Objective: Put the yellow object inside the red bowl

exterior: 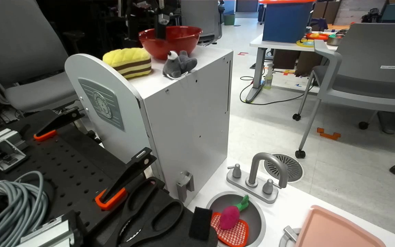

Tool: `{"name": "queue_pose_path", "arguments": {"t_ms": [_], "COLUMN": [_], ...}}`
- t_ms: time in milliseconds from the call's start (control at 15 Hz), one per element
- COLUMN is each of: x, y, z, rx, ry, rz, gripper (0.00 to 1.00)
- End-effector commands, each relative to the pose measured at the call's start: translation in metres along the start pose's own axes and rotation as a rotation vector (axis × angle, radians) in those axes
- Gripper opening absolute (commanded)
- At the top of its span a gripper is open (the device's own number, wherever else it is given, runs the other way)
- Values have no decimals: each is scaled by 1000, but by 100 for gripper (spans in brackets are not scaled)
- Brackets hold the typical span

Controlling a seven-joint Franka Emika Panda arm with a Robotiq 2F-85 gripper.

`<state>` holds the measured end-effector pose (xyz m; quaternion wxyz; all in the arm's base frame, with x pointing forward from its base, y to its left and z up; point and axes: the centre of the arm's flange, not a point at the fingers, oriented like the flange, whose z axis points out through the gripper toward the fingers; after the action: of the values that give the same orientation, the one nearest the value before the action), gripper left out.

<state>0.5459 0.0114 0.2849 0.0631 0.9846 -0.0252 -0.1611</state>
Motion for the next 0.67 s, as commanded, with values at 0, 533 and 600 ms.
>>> {"name": "queue_pose_path", "arguments": {"t_ms": [0, 533, 600], "x": [6, -16, -18], "y": [-8, -56, -60], "z": [-7, -32, -34], "rx": [-42, -148, -157], "ry": [13, 80, 90], "rz": [-10, -3, -2], "gripper": [100, 100, 100]}}
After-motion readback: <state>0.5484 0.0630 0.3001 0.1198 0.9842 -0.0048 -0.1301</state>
